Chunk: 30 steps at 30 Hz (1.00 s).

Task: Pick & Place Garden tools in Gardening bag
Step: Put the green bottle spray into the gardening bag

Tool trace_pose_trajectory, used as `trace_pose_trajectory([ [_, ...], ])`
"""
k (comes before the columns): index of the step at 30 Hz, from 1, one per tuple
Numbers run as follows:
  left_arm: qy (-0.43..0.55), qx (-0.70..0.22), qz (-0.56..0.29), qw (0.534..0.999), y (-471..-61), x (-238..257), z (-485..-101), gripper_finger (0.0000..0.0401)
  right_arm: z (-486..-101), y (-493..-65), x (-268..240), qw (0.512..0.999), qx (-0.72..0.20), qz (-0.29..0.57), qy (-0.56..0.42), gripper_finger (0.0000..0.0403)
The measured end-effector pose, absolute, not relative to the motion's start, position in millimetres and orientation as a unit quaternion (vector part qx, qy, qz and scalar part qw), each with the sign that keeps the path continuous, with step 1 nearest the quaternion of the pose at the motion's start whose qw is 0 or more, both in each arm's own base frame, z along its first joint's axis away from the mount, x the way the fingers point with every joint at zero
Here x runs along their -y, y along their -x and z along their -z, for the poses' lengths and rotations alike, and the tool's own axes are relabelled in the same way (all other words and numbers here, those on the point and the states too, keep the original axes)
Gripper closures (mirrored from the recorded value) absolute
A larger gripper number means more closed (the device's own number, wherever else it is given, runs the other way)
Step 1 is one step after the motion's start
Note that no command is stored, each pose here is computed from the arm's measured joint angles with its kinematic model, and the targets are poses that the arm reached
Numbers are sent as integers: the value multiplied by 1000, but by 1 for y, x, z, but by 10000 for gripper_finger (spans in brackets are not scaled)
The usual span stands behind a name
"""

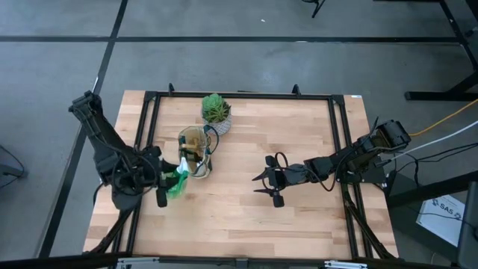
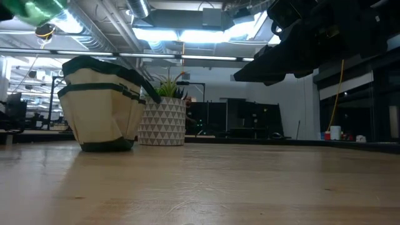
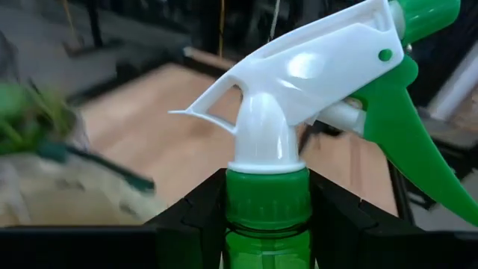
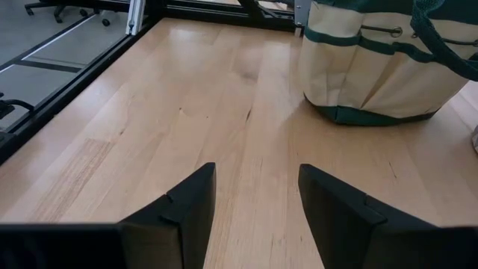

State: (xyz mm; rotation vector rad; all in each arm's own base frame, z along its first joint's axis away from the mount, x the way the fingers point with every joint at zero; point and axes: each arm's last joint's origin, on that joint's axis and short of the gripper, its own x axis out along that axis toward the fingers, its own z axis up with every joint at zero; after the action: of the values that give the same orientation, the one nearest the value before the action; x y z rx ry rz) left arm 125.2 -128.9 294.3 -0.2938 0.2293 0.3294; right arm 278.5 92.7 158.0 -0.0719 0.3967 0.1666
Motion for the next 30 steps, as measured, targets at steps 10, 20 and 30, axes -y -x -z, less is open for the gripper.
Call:
trace_pose_trajectory([
  [10, 85, -36, -237, 967, -122, 120, -306, 258, -158, -279, -93, 976, -197, -83, 36, 209],
  [20, 60, -25, -310, 949, -133, 104, -306, 258, -158, -279, -93, 976, -197, -83, 36, 209],
  [30, 65, -47, -355, 931, -150, 82, -306, 258, -158, -279, -93, 976, -197, -83, 36, 209],
])
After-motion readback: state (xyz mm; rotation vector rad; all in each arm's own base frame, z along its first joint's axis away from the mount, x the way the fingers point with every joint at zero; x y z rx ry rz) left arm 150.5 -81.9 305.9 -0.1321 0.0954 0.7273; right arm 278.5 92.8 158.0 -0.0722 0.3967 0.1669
